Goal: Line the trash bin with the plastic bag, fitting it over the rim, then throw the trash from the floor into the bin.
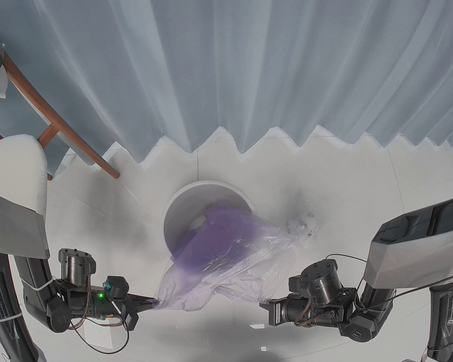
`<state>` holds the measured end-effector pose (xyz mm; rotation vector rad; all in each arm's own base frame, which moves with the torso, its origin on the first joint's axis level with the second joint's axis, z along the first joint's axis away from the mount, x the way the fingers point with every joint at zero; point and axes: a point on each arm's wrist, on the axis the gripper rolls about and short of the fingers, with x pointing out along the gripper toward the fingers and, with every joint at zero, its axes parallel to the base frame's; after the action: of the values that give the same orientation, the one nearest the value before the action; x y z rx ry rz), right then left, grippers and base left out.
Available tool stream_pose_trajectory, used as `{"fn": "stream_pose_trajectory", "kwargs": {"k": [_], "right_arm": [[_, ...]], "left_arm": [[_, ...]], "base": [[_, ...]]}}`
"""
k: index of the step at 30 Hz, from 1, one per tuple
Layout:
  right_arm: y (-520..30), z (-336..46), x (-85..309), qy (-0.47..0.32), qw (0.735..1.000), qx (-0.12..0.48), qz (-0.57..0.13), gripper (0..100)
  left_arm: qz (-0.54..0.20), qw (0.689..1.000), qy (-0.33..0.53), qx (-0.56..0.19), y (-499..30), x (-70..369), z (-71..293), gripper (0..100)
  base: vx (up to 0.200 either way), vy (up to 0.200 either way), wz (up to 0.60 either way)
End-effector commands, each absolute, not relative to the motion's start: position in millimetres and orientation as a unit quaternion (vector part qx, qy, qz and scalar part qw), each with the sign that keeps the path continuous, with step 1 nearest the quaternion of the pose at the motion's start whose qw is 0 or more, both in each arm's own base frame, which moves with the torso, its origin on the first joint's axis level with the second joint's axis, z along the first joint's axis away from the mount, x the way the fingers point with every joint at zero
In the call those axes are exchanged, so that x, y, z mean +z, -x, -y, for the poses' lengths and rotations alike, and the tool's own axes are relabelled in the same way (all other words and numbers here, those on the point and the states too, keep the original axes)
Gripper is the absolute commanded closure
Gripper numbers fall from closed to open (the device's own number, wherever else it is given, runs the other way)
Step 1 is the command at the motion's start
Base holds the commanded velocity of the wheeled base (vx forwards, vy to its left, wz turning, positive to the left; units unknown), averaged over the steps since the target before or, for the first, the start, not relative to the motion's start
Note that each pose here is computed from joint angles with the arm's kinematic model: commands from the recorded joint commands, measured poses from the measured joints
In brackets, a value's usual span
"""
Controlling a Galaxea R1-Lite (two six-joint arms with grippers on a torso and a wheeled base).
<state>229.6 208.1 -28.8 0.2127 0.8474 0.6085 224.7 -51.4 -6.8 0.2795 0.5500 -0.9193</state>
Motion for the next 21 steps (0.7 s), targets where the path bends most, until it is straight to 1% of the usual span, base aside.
{"fn": "stream_pose_trajectory", "kwargs": {"k": [1, 5, 10, 13, 16, 21], "right_arm": [[-231, -203, -40, -0.099, 0.857, 0.280, -0.421, 100], [-235, -202, -50, -0.093, 0.859, 0.267, -0.427, 100], [-242, -199, -55, -0.094, 0.865, 0.249, -0.425, 100], [-249, -200, -56, -0.097, 0.869, 0.244, -0.419, 100], [-258, -201, -57, -0.099, 0.878, 0.232, -0.407, 100], [-281, -203, -49, -0.115, 0.891, 0.219, -0.379, 100]], "left_arm": [[-0.234, 0.857, -0.147, -0.435, -234, 2, 52, 100], [-0.245, 0.845, -0.175, -0.441, -232, -9, 49, 100], [-0.281, 0.847, -0.195, -0.406, -232, -18, 43, 100], [-0.282, 0.853, -0.199, -0.392, -243, -23, 42, 100], [-0.276, 0.864, -0.205, -0.367, -262, -27, 40, 100], [-0.234, 0.897, -0.196, -0.321, -305, -22, 39, 100]], "base": [[0.000, 0.000, 0.00], [0.000, 0.000, 0.00], [0.000, 0.000, 0.00], [0.000, 0.000, 0.00], [0.000, 0.000, 0.00], [0.000, 0.000, 0.00]]}}
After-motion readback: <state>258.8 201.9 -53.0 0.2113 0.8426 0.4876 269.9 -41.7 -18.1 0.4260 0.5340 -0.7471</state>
